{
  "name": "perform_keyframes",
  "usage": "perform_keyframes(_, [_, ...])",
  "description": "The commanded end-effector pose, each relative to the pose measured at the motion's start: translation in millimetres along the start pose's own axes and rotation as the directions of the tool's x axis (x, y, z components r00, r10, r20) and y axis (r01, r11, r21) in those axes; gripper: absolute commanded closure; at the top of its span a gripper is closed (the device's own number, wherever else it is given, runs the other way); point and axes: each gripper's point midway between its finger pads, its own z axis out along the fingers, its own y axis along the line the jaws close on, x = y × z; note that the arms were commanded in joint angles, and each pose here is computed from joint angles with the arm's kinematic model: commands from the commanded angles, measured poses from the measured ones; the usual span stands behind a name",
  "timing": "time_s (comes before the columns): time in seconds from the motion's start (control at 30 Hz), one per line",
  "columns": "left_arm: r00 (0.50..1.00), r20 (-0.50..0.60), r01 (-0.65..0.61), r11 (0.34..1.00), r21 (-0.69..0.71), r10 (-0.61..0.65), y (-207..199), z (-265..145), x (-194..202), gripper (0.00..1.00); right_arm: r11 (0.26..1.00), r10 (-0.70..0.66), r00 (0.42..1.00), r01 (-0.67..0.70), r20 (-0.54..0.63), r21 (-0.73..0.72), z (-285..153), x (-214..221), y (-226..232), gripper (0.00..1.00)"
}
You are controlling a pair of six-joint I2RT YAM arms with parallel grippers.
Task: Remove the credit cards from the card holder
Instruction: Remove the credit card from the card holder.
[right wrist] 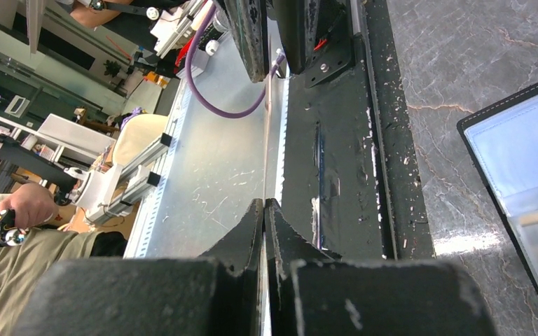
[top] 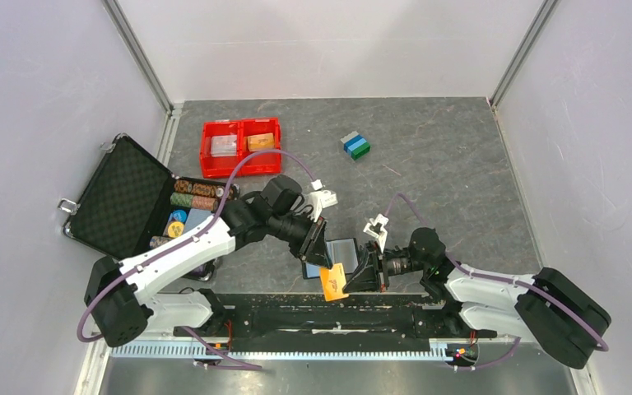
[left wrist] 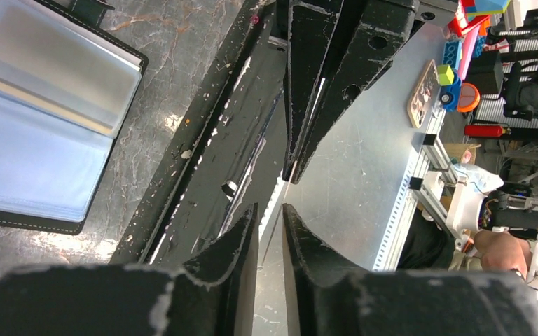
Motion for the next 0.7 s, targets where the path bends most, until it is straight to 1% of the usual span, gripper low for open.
perform_keyframes(0.0, [0.995,0.002,-0.100,0.992,0.070,0.100,-14,-2,-8,0.82,0.998,-0.054,0.998,0.055,0.023,-0.043,3,-15,9,1.00])
perform_keyframes(0.1, [0.994,0.007,-0.107,0.989,0.098,0.107,-19,-4,-8,0.95,0.998,-0.050,0.999,0.050,0.021,-0.042,4,-15,8,1.00])
perform_keyframes(0.13, [0.994,0.009,-0.109,0.988,0.110,0.108,-21,-4,-8,0.98,0.998,-0.049,0.999,0.049,0.021,-0.042,4,-14,8,1.00])
perform_keyframes(0.27, [0.995,-0.001,-0.102,0.986,0.135,0.103,-25,-4,-6,0.98,0.998,-0.049,0.998,0.050,0.024,-0.045,5,-17,8,1.00])
perform_keyframes(0.47, [0.996,-0.019,-0.083,0.989,0.125,0.086,-21,-1,-4,0.77,0.997,-0.048,0.999,0.050,0.025,-0.059,7,-19,9,1.00])
perform_keyframes(0.5, [0.996,-0.026,-0.078,0.990,0.119,0.082,-19,1,-4,0.75,0.997,-0.048,0.999,0.050,0.025,-0.062,7,-20,10,1.00])
perform_keyframes(0.53, [0.996,-0.036,-0.074,0.991,0.116,0.079,-17,2,-3,0.76,0.997,-0.046,0.999,0.047,0.024,-0.062,7,-19,10,1.00])
perform_keyframes(0.57, [0.996,-0.045,-0.068,0.991,0.114,0.074,-16,3,-2,0.82,0.997,-0.045,0.999,0.046,0.023,-0.062,7,-19,10,1.00])
perform_keyframes(0.6, [0.996,-0.051,-0.069,0.991,0.111,0.075,-15,3,-2,0.93,0.997,-0.046,0.999,0.047,0.023,-0.063,7,-19,10,1.00])
perform_keyframes(0.63, [0.996,-0.054,-0.067,0.992,0.107,0.074,-14,4,-2,0.97,0.997,-0.043,0.999,0.045,0.023,-0.063,7,-19,10,1.00])
perform_keyframes(0.67, [0.996,-0.053,-0.069,0.992,0.104,0.075,-13,4,-3,0.98,0.997,-0.043,0.999,0.045,0.024,-0.062,7,-19,10,1.00])
